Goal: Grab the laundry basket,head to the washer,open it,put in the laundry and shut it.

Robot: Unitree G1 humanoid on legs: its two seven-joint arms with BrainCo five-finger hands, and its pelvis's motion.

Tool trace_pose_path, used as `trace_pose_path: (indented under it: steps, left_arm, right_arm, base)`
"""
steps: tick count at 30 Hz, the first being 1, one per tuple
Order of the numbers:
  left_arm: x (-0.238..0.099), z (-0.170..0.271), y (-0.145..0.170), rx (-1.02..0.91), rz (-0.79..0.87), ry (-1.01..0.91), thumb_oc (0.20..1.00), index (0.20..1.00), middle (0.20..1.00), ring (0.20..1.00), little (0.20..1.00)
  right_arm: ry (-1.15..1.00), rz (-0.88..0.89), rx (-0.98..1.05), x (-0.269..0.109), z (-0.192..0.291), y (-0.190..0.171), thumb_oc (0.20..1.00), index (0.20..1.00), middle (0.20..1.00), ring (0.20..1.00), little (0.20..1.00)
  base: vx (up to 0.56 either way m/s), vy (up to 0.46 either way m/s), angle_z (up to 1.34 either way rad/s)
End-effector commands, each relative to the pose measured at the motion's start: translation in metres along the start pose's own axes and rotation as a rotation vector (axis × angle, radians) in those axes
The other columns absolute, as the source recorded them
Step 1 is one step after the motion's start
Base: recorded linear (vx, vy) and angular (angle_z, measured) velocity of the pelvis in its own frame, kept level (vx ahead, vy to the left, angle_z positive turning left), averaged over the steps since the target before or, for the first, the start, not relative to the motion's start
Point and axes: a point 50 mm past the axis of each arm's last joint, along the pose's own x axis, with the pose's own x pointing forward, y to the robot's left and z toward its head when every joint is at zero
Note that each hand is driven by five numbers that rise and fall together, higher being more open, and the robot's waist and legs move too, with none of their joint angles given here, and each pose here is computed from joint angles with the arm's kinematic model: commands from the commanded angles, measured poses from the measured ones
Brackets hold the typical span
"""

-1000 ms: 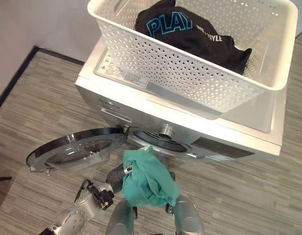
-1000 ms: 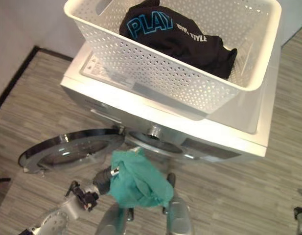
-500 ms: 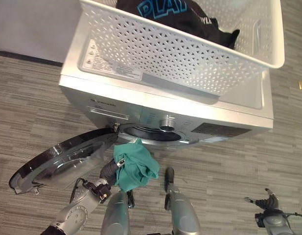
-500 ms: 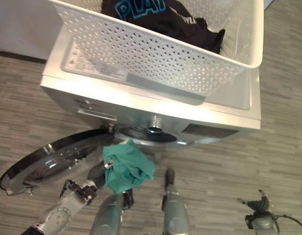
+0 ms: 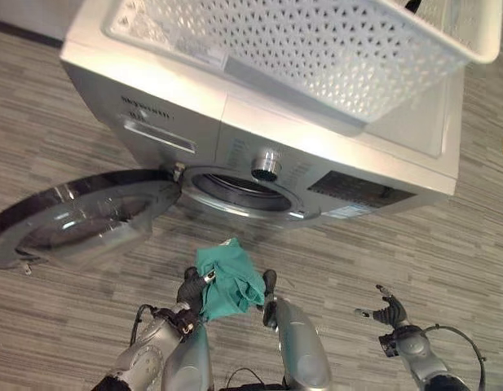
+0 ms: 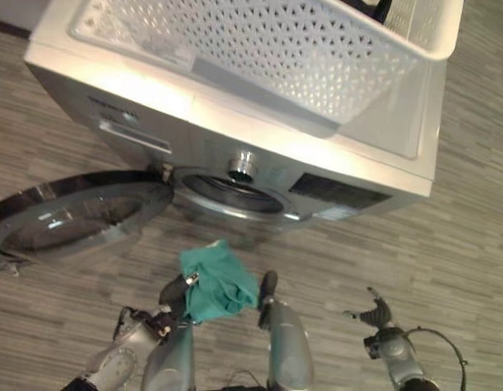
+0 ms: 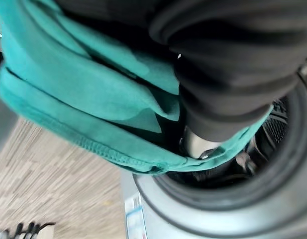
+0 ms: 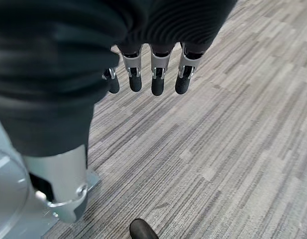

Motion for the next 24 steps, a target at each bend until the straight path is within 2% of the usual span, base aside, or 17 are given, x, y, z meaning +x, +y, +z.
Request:
trace_pose_path:
  steps: [1, 9, 10, 11, 15, 17, 21, 22, 23, 24]
  left_arm:
    - [0.011, -0.004, -0.026, -0.045, -0.026, -0.082, 0.2, 0.2, 0.2, 0.2, 0.2]
    - [0.067, 0.038, -0.05, -0.149, 0.111, -0.268, 0.2, 0.2, 0.2, 0.2, 0.2]
    - [0.081, 0.067, -0.053, -0.239, 0.18, -0.366, 0.2, 0.2, 0.2, 0.2, 0.2]
    - [0.082, 0.068, -0.053, -0.24, 0.179, -0.368, 0.2, 0.2, 0.2, 0.2, 0.2]
    - [0.095, 0.139, -0.063, -0.301, 0.238, -0.533, 0.2, 0.2, 0.2, 0.2, 0.2]
    - [0.094, 0.186, -0.071, -0.304, 0.248, -0.633, 0.2, 0.2, 0.2, 0.2, 0.2]
    - [0.067, 0.298, -0.119, -0.277, 0.185, -0.883, 0.2, 0.2, 0.2, 0.2, 0.2]
    - [0.067, 0.299, -0.119, -0.277, 0.184, -0.884, 0.2, 0.2, 0.2, 0.2, 0.2]
    - [0.039, 0.344, -0.161, -0.237, 0.087, -1.034, 0.2, 0.2, 0.2, 0.2, 0.2]
    - [0.025, 0.363, -0.179, -0.137, 0.086, -1.095, 0.2, 0.2, 0.2, 0.2, 0.2]
  right_arm:
    - [-0.058, -0.051, -0.005, -0.001, 0.008, -0.011, 1.0, 1.0, 1.0, 1.0, 1.0]
    - [-0.193, -0.014, -0.086, 0.003, 0.041, -0.001, 1.0, 1.0, 1.0, 1.0, 1.0]
    - [-0.201, -0.021, -0.073, 0.005, 0.045, -0.004, 1.0, 1.0, 1.0, 1.0, 1.0]
    - [-0.202, -0.022, -0.073, 0.005, 0.045, -0.004, 1.0, 1.0, 1.0, 1.0, 1.0]
    - [-0.21, -0.01, -0.08, 0.01, 0.053, -0.006, 1.0, 1.0, 1.0, 1.0, 1.0]
    - [-0.237, 0.006, -0.088, 0.012, 0.061, -0.006, 1.0, 1.0, 1.0, 1.0, 1.0]
    - [-0.297, 0.048, -0.12, 0.015, 0.077, -0.007, 1.0, 1.0, 1.0, 1.0, 1.0]
    - [-0.298, 0.047, -0.12, 0.015, 0.078, -0.007, 1.0, 1.0, 1.0, 1.0, 1.0]
    - [-0.33, 0.067, -0.135, 0.013, 0.082, -0.005, 1.0, 1.0, 1.0, 1.0, 1.0]
    - [-0.345, 0.076, -0.139, 0.011, 0.084, -0.003, 1.0, 1.0, 1.0, 1.0, 1.0]
  base:
    - [0.01, -0.049, 0.13]
    - [-0.02, 0.015, -0.03]
    - [0.0, 0.063, -0.11]
    - [0.01, 0.075, -0.14]
    - [0.03, 0.053, -0.21]
    - [0.04, 0.056, -0.13]
    - [0.04, 0.045, -0.11]
    - [0.06, 0.019, -0.17]
    - [0.06, 0.006, -0.16]
    - [0.1, 0.009, -0.08]
